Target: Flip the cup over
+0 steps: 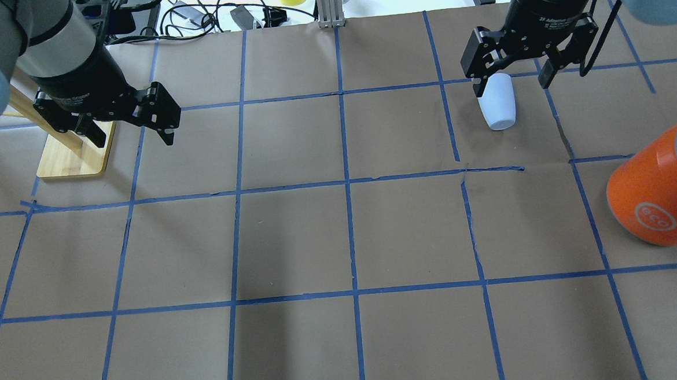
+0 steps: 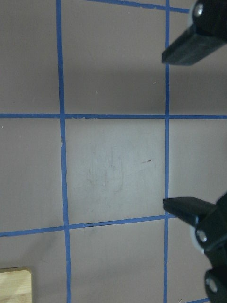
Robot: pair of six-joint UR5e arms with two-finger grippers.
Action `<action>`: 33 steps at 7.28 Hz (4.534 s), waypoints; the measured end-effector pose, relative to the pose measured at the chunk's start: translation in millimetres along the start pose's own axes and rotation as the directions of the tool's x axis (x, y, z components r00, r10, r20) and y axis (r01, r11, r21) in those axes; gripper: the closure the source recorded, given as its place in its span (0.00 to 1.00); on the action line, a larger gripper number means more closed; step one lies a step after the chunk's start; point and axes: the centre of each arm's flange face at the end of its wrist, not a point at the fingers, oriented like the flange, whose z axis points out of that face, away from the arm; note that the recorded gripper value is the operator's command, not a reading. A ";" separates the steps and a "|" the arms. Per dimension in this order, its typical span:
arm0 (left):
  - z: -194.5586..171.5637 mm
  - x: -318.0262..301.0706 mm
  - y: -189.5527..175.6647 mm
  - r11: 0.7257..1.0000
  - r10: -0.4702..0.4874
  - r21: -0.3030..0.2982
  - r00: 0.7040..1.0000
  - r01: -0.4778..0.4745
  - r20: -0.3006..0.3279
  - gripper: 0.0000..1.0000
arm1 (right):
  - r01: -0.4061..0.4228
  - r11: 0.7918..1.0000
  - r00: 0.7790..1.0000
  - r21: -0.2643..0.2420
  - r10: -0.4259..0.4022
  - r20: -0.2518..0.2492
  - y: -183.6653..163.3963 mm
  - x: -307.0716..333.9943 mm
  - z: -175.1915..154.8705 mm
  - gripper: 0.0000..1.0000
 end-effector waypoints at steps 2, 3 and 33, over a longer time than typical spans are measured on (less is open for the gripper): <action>0.5 0.0 0.3 1.000 0.000 -0.001 1.000 0.000 0.000 0.00 | 0.003 1.000 1.000 0.000 -0.003 -0.008 0.2 0.9 0.0 0.00; 0.7 0.1 0.3 1.000 0.000 -0.001 1.000 0.000 0.000 0.00 | 0.001 1.000 1.000 -0.014 -0.001 -0.007 -1.1 1.0 4.7 0.00; 1.0 0.7 1.1 1.000 0.002 -0.001 1.000 -0.002 -0.003 0.00 | -0.002 0.988 0.996 0.154 0.016 -0.093 -198.9 64.4 268.9 0.90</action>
